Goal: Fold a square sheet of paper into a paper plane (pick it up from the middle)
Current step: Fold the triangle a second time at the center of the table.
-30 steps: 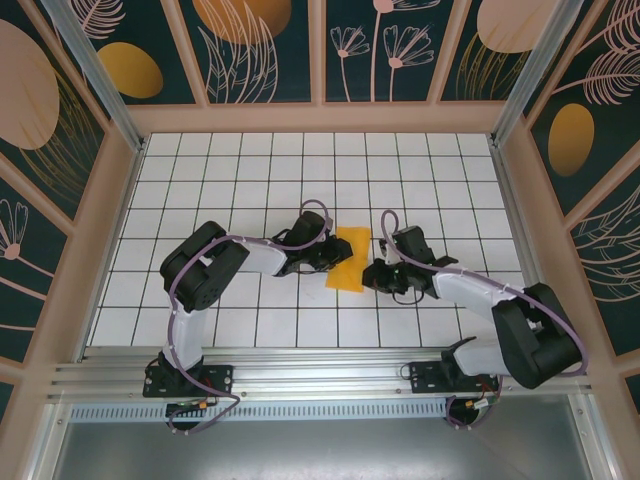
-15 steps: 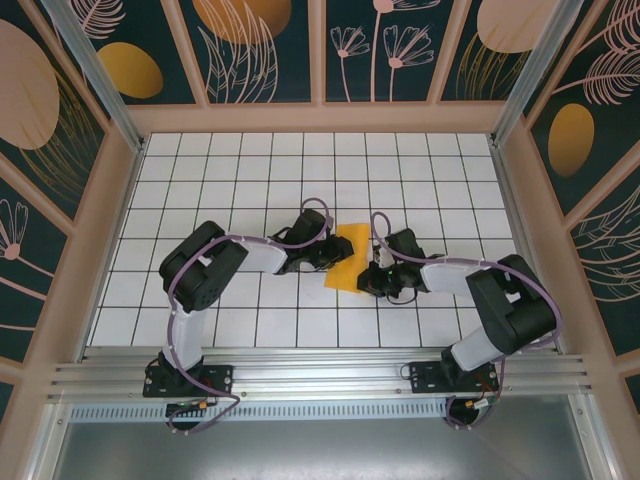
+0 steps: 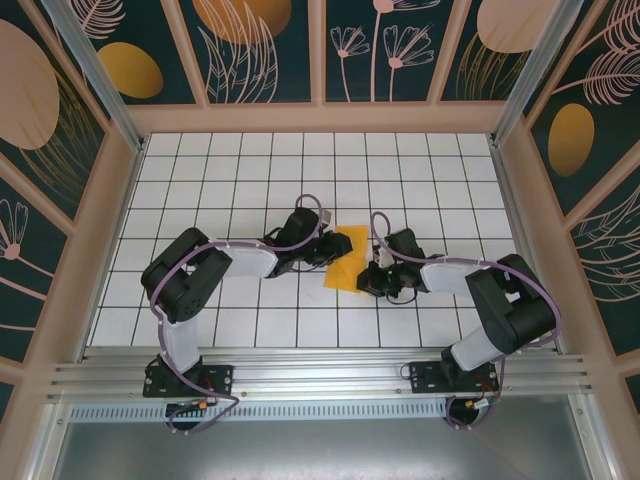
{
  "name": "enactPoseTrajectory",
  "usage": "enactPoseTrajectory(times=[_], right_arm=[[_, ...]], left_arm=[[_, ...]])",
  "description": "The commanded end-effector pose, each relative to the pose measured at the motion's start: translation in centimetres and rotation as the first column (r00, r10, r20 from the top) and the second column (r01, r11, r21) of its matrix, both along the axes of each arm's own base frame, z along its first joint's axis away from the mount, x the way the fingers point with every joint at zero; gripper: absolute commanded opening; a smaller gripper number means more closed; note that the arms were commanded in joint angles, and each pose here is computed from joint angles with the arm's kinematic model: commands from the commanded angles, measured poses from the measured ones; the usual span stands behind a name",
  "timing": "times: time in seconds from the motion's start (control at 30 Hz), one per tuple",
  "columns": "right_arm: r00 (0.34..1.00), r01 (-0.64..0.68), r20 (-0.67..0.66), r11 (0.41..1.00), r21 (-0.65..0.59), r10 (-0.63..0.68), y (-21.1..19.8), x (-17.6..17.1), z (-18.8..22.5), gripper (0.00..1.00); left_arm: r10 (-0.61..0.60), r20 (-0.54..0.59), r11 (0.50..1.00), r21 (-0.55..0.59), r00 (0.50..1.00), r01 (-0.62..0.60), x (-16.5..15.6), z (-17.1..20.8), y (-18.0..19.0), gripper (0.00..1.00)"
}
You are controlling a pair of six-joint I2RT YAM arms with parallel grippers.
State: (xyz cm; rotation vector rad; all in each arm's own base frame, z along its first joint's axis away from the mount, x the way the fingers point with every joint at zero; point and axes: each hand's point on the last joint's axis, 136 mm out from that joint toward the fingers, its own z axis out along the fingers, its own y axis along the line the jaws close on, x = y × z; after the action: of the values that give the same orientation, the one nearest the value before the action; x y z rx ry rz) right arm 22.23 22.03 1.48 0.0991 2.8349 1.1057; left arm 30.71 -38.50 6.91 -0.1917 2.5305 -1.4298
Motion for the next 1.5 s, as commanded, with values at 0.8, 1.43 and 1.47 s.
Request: enactPoseTrajectory(times=[0.8, 1.43, 1.47], right_arm=[[0.996, 0.027, -0.075, 0.981, -0.190, -0.042, -3.4, -1.9, -3.9, 0.00], [0.996, 0.029, -0.081, 0.977, -0.209, -0.047, -3.7, -2.0, -4.2, 0.00], [0.995, 0.027, -0.084, 0.978, -0.209, -0.046, -3.6, -2.0, -4.3, 0.00]], left_arm=[[0.079, 0.052, 0.980, 0.181, 0.995, -0.087, 1.1, -5.9, 1.2, 0.30], [0.125, 0.134, 0.960, 0.233, 0.983, -0.154, 4.1, -5.9, 4.7, 0.36], [0.126, 0.135, 0.959, 0.235, 0.983, -0.156, 4.3, -6.0, 4.9, 0.36]])
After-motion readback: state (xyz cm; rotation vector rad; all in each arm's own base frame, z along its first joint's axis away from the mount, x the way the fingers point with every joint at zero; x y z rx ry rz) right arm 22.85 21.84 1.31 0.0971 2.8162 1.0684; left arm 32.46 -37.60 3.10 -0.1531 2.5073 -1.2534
